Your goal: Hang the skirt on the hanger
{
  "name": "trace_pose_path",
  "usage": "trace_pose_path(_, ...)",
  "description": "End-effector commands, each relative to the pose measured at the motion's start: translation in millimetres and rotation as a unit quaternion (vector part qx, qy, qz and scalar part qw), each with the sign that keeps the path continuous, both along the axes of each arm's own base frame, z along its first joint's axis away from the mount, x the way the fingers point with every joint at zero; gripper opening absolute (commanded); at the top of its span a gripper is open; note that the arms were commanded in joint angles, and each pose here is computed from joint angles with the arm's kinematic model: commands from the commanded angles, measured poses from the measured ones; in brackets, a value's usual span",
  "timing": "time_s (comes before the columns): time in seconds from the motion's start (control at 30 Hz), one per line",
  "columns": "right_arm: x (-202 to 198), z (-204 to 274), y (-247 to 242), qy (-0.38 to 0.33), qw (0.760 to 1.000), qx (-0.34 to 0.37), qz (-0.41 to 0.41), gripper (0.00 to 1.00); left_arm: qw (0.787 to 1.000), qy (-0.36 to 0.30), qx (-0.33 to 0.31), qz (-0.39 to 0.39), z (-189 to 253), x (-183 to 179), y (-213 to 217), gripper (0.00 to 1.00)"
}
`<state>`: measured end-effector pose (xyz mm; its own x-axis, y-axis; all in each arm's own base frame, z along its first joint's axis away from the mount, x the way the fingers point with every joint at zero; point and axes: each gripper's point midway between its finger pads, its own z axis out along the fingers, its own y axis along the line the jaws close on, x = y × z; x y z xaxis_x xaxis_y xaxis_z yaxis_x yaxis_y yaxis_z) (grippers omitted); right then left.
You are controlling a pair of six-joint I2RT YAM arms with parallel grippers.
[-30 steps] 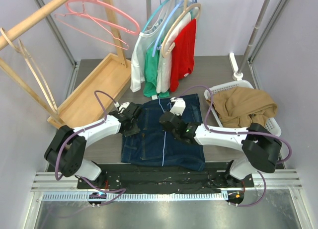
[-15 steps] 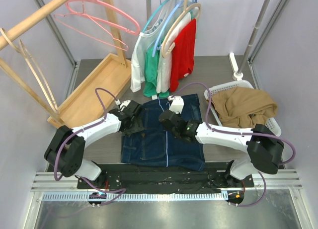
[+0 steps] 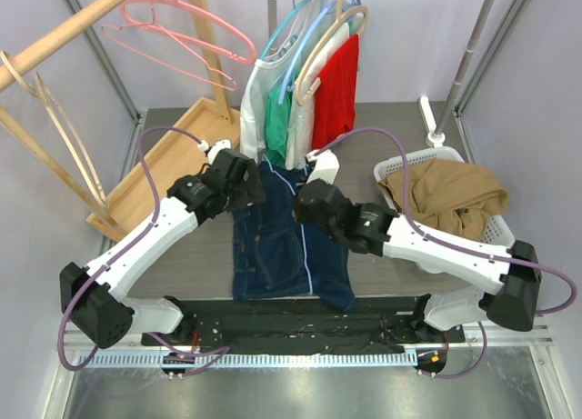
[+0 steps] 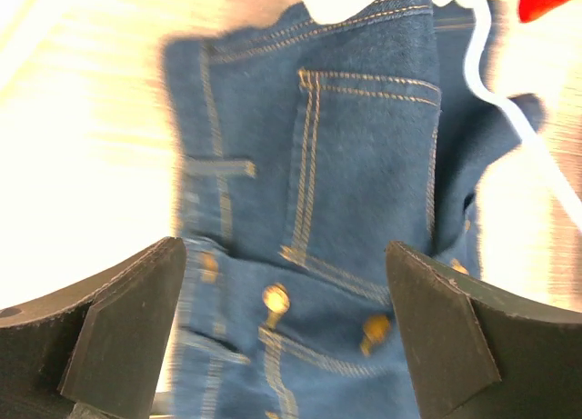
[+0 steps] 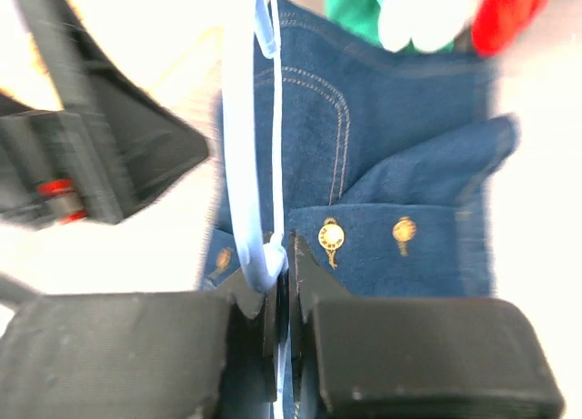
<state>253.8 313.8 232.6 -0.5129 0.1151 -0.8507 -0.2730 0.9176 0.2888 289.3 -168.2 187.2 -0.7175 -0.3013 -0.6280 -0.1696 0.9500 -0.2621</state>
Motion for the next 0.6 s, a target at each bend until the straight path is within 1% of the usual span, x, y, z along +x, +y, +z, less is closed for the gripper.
trace_pose_path(0.0,-11.9,93.4,-11.4,-0.061,0.997,0.028,0.046,0.01,0.999,-0.03,0.025,-0.027,34.7,-1.5,9.8,0.95)
trace_pose_path(0.2,-27.6,127.2,-26.7,-0.082,0.991,-0.013,0.102,0.01,0.994,-0.074,0.011,-0.075,76.1,-1.7,2.5,0.95)
trace_pose_path(0.23,-27.0,129.8,-28.8,-0.083,0.991,-0.019,0.101,0.01,0.991,-0.09,0.007,-0.095,88.6,-2.2,-0.5,0.94)
trace_pose_path(0.3,-24.4,142.7,-34.6,-0.088,0.992,-0.02,0.088,0.01,0.987,-0.102,-0.016,-0.127,100.2,-8.0,-10.2,0.94)
trace_pose_path(0.33,-22.7,145.2,-33.4,-0.089,0.992,-0.023,0.086,0.01,0.98,-0.123,-0.024,-0.152,111.0,-11.2,-14.5,0.94)
trace_pose_path(0.4,-20.6,162.1,-32.6,-0.098,0.992,-0.007,0.078,0.01,0.97,-0.131,-0.055,-0.199,117.8,-22.3,-28.4,0.94)
trace_pose_path(0.43,-17.3,161.6,-25.8,-0.095,0.992,-0.008,0.079,0.01,0.964,-0.138,-0.067,-0.218,122.0,-27.7,-33.1,0.93)
trace_pose_path(0.47,-15.8,165.3,-22.7,-0.095,0.992,-0.004,0.078,0.01,0.953,-0.152,-0.084,-0.246,126.1,-35.3,-39.5,0.93)
trace_pose_path(0.5,-14.1,175.8,-19.8,-0.1,0.992,0.006,0.075,0.01,0.943,-0.153,-0.107,-0.276,129.6,-45.9,-47.9,0.93)
trace_pose_path(0.57,-10.1,174.2,-4.9,-0.095,0.992,0.003,0.087,0.01,0.926,-0.163,-0.142,-0.308,133.9,-59.7,-57.6,0.93)
